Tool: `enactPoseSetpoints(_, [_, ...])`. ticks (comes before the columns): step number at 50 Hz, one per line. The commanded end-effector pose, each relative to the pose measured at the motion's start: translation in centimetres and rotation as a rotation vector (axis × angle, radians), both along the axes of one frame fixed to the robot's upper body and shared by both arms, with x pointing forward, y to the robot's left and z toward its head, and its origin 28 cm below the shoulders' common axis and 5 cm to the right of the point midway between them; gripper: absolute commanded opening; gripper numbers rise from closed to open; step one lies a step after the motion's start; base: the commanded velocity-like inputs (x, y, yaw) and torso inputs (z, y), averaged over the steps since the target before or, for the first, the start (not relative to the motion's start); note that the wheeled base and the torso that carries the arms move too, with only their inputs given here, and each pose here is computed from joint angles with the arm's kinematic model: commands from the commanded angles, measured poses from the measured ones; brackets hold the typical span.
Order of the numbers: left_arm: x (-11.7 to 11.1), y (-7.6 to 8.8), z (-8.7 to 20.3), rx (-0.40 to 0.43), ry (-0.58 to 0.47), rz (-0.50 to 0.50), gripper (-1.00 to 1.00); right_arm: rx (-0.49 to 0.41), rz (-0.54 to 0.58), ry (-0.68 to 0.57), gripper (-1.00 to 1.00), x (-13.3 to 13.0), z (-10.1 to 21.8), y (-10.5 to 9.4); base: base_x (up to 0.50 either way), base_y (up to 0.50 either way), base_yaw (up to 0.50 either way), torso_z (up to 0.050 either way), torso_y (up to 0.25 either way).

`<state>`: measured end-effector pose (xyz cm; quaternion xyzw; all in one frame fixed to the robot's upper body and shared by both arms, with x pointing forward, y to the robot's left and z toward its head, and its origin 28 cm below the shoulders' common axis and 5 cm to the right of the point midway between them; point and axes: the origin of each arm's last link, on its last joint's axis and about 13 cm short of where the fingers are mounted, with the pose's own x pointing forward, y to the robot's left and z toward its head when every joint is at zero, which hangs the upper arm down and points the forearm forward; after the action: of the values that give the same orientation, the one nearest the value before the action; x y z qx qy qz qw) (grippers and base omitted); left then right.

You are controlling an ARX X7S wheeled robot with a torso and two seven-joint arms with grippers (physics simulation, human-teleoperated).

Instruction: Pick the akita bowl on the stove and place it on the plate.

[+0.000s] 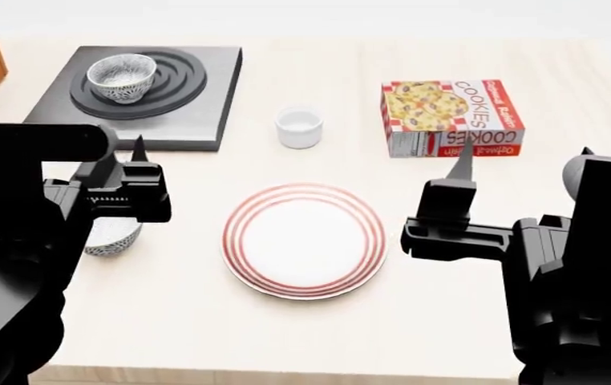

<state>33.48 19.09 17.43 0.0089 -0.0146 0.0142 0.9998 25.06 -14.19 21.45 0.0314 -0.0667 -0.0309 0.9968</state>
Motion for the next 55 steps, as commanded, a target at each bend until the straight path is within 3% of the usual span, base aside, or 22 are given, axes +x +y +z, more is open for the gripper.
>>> enactPoseSetpoints(1, [-0.02, 0.01, 0.23, -0.001, -0.002, -0.001, 1.00, -0.001, 0.002, 0.003, 1.00, 0.31, -0.39, -0.14, 0.18, 0.00, 0.00, 0.000, 0.000])
enactPoseSetpoints(55, [0.01, 0.01, 0.12, -0.003, 0.001, -0.006, 1.00, -0.001, 0.006, 0.003, 1.00, -0.30, 0.53, 0.28, 0.22, 0.00, 0.00, 0.000, 0.000])
